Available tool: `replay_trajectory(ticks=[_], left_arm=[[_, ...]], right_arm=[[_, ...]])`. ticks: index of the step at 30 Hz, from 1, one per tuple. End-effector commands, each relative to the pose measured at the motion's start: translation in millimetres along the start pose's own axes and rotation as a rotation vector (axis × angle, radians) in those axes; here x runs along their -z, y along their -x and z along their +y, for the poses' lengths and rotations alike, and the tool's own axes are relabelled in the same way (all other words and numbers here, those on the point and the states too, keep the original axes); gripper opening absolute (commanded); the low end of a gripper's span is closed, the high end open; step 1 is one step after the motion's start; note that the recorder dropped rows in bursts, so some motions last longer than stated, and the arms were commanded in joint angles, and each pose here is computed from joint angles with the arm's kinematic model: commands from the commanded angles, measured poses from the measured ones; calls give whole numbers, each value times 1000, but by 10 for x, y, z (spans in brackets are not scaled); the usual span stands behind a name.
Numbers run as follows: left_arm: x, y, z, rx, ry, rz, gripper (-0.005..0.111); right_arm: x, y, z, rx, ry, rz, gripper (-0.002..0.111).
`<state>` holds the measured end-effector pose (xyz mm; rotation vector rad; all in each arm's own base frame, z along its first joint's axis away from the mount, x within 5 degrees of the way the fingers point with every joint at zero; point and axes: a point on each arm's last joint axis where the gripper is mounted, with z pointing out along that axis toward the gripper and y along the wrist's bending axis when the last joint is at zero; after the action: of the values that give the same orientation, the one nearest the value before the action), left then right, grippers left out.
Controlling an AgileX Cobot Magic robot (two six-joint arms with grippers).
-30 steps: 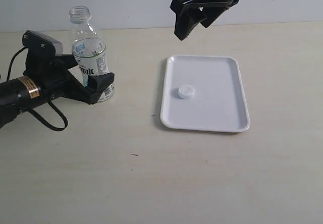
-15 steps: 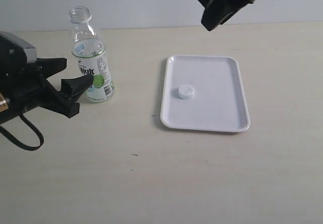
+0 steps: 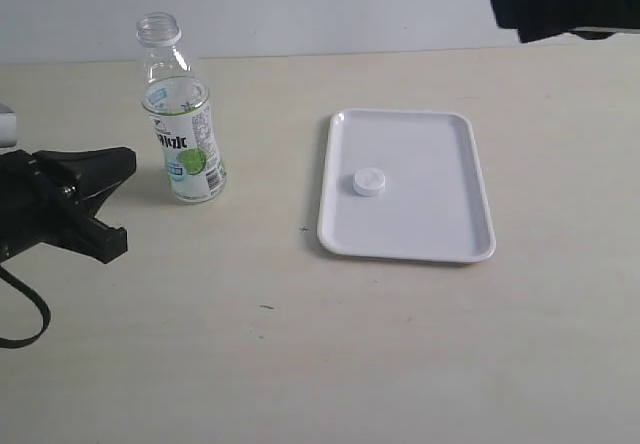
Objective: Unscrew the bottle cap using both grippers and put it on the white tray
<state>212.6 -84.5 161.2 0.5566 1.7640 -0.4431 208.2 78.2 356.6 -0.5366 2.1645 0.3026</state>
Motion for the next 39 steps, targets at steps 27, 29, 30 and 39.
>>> replay_trajectory(ticks=[27, 29, 30, 39], left_arm=[[417, 368, -375, -83, -278, -132, 0], [417, 368, -375, -83, -278, -132, 0], [417, 368, -375, -83, -278, -132, 0], [483, 409, -378, -138, -251, -126, 0]], right_arm=[[449, -806, 39, -134, -148, -502, 0], [449, -806, 39, -134, -148, -502, 0], [449, -806, 39, -134, -148, -502, 0], [446, -806, 39, -136, -147, -501, 0]])
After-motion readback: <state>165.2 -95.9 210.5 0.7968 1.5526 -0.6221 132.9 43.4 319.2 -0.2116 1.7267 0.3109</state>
